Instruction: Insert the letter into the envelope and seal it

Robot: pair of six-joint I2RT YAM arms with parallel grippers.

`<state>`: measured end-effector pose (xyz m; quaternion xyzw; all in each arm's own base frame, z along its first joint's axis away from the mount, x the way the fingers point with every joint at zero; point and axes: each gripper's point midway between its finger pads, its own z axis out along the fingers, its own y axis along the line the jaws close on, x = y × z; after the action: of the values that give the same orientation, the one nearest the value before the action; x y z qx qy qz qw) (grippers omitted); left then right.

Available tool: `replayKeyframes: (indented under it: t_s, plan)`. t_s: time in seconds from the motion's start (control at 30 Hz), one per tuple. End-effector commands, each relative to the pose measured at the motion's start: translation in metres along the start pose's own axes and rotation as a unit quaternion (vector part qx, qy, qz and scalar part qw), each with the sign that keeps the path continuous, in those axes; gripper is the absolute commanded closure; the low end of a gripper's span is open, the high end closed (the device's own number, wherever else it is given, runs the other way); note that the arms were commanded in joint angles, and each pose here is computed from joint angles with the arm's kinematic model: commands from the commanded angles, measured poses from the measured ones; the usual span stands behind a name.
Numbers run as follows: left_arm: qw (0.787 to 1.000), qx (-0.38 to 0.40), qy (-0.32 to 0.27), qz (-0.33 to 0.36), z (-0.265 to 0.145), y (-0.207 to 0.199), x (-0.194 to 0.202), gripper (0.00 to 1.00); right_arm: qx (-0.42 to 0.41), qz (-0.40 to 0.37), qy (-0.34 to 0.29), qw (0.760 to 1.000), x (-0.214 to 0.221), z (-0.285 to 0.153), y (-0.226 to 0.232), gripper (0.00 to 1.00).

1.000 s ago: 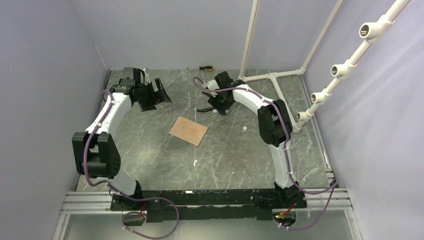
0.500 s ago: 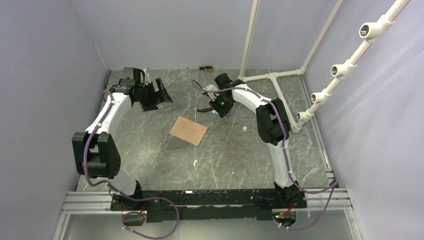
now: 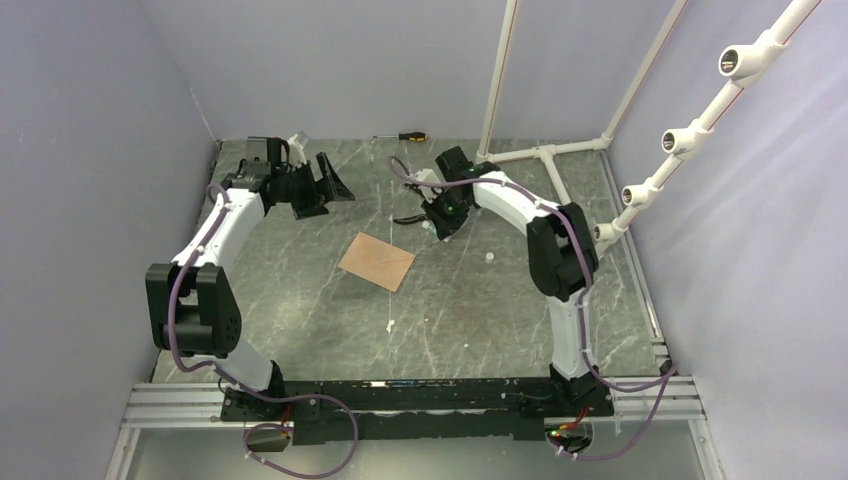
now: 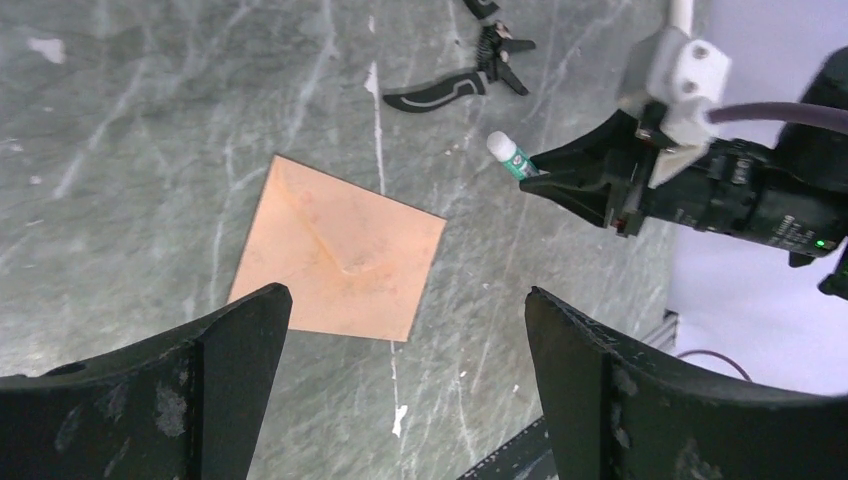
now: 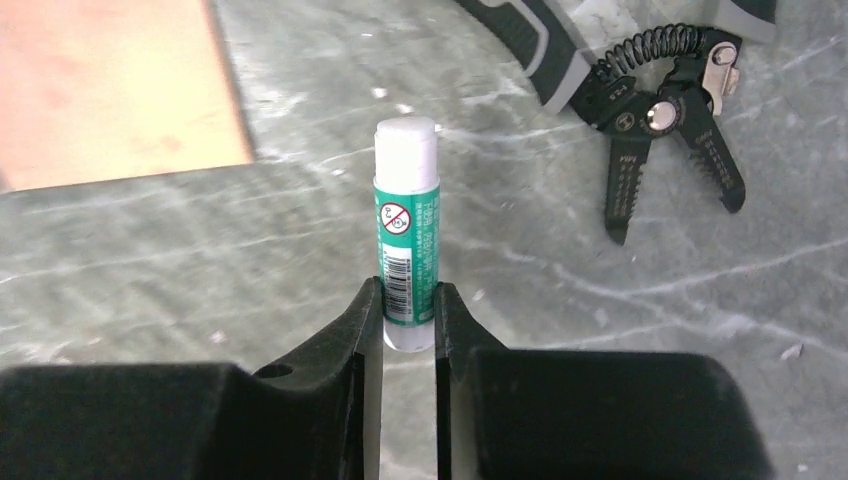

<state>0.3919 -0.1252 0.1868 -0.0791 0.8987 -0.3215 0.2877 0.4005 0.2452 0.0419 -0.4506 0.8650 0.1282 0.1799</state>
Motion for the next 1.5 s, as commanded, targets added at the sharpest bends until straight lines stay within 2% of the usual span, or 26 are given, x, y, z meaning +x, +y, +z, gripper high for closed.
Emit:
replayKeyframes:
  t_s: [0.0,0.17,0.3,0.43,0.57,0.77,1.17,1.27,1.47]
  plan:
    - [0.995,0.094,-0.011,0.013,-0.007,-0.037,-0.002,0.07,-0.026,0.011,-0.146,0.989,-0.057,-0.064,0.023,0.9]
    - [0.985,0.173,-0.004,-0.005,0.007,-0.066,0.009,0.07,-0.058,0.075,-0.226,0.97,-0.078,-0.091,0.044,0.89]
    - [0.971,0.24,-0.014,0.006,0.017,-0.095,0.015,0.07,-0.12,0.146,-0.287,0.939,-0.103,-0.115,0.066,0.87]
    - [0.965,0.261,-0.022,0.016,0.021,-0.109,0.015,0.07,-0.165,0.201,-0.332,0.907,-0.122,-0.133,0.078,0.87]
    - [0.962,0.27,-0.028,0.014,0.023,-0.114,0.014,0.11,-0.195,0.216,-0.349,0.891,-0.131,-0.142,0.086,0.87]
    - [0.959,0.283,-0.012,0.0,0.031,-0.118,0.019,0.23,-0.245,0.215,-0.374,0.868,-0.142,-0.162,0.101,0.85]
    - [0.943,0.332,0.011,-0.016,0.029,-0.137,0.02,0.5,-0.279,0.205,-0.376,0.86,-0.15,-0.17,0.11,0.82]
    - [0.942,0.335,0.018,-0.019,0.03,-0.138,0.022,0.54,-0.281,0.205,-0.377,0.858,-0.152,-0.171,0.111,0.82]
    - [0.94,0.34,0.023,-0.015,0.029,-0.143,0.024,0.55,-0.286,0.206,-0.377,0.857,-0.155,-0.172,0.112,0.81]
